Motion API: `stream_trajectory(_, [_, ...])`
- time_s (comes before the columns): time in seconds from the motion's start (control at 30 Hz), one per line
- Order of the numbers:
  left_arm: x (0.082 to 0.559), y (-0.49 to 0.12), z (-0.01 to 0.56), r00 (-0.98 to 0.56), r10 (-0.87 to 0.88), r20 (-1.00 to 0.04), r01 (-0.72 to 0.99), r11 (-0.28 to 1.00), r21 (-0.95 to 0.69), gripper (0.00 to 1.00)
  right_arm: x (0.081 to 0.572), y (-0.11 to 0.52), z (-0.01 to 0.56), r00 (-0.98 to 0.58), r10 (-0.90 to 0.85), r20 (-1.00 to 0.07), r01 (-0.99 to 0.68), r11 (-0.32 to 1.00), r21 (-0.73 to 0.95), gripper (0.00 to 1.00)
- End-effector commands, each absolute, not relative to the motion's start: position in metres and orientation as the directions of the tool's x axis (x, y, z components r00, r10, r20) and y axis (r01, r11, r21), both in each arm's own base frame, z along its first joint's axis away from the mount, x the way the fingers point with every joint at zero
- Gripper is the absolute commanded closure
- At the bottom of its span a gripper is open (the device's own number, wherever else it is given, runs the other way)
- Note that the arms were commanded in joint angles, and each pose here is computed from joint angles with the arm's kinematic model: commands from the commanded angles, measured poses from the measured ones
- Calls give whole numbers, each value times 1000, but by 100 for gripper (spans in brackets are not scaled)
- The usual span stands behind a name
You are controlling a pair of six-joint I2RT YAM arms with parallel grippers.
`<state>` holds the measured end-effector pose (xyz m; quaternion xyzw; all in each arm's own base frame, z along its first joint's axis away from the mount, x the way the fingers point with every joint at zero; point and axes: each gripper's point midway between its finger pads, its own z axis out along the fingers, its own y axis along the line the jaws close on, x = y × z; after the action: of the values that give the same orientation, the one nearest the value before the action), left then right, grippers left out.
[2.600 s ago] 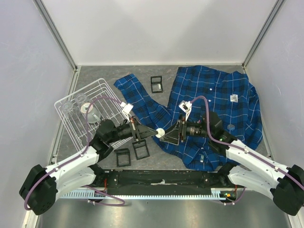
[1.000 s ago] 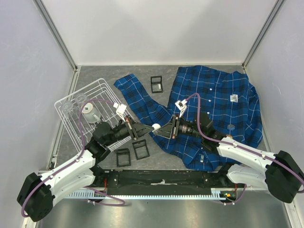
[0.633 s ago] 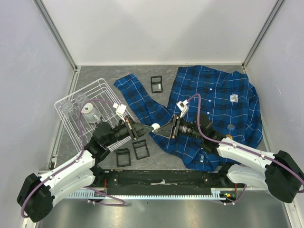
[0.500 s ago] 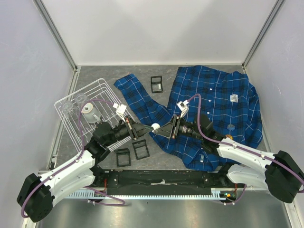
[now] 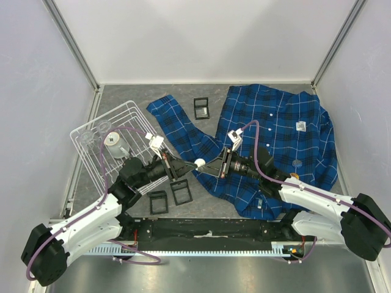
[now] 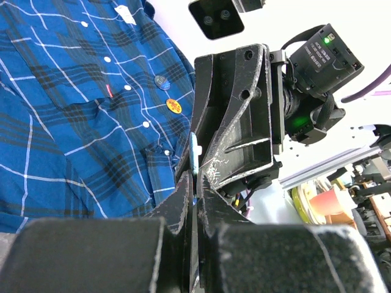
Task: Remove the brooch from the garment
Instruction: Close the brooch.
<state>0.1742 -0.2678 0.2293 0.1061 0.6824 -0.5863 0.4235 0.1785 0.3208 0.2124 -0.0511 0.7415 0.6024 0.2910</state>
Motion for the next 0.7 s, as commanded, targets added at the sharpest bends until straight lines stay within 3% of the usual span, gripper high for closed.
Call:
stream_trajectory(0.0, [150, -274, 260, -521, -309, -796, 788, 183, -587, 98, 194, 320, 217, -803, 338, -491, -414, 278, 867, 72])
stream_trajectory(0.67, [127, -281, 266, -426, -182, -886, 890, 89, -446, 98, 189, 329, 217, -838, 289, -463, -402, 245, 882, 77])
